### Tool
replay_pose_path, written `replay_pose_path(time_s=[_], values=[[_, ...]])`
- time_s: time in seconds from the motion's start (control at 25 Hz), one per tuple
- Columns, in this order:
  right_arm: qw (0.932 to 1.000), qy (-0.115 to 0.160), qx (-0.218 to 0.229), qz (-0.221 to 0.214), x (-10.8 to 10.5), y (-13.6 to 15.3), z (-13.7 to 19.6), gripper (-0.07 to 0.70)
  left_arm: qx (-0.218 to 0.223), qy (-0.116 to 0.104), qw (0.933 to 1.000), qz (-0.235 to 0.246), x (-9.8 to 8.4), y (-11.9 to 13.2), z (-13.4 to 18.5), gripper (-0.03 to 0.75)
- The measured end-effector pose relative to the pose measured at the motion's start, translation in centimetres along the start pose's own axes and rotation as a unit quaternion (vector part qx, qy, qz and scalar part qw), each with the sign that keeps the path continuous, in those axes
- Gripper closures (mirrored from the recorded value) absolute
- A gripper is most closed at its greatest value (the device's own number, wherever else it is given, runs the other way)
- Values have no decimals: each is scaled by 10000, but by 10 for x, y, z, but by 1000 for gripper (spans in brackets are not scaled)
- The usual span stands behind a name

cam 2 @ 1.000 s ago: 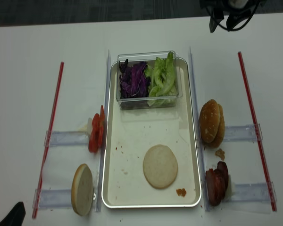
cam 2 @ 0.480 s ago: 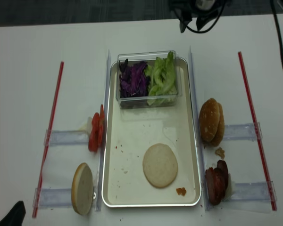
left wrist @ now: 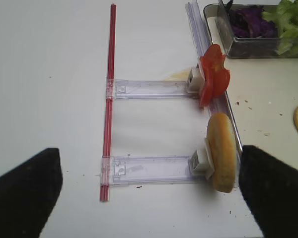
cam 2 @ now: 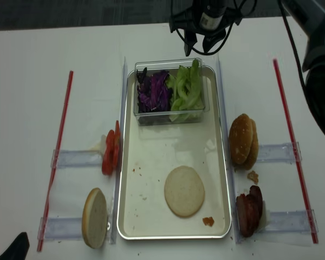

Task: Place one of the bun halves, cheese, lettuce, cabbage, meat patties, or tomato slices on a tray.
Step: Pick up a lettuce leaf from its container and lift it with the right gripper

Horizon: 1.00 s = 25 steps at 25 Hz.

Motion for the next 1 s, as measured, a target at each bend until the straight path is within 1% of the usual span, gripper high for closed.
replay_pose_path(time_s=[0.24, 0.36, 0.64, 0.76, 1.0], values=[[9999, 5, 133, -71, 20, 14, 0, 210, 0, 0, 10000, 0, 0, 0, 0, 44], [9998, 69, 140, -80, 23, 14, 0, 223, 0, 0, 10000, 0, 0, 0, 0, 44], [9997, 163, 171, -61, 23, 17, 1, 226, 0, 0, 10000, 0, 0, 0, 0, 44], [9994, 216, 242, -81, 22, 24, 1, 226, 0, 0, 10000, 0, 0, 0, 0, 44], [9975, 319, 631, -62, 17, 46, 14, 226, 0, 0, 10000, 0, 0, 0, 0, 44]])
Point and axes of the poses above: a point on each arm's last joint axis where the gripper is mounted, y pointing out along that axis toward the gripper, x along the wrist's bending axis when the last joint is at zero, z = x × y, the point moved 1 cm from there along y, pointing out along that axis toward the gripper, and after that the axes turned 15 degrees about -y, right-handed, at the moved point
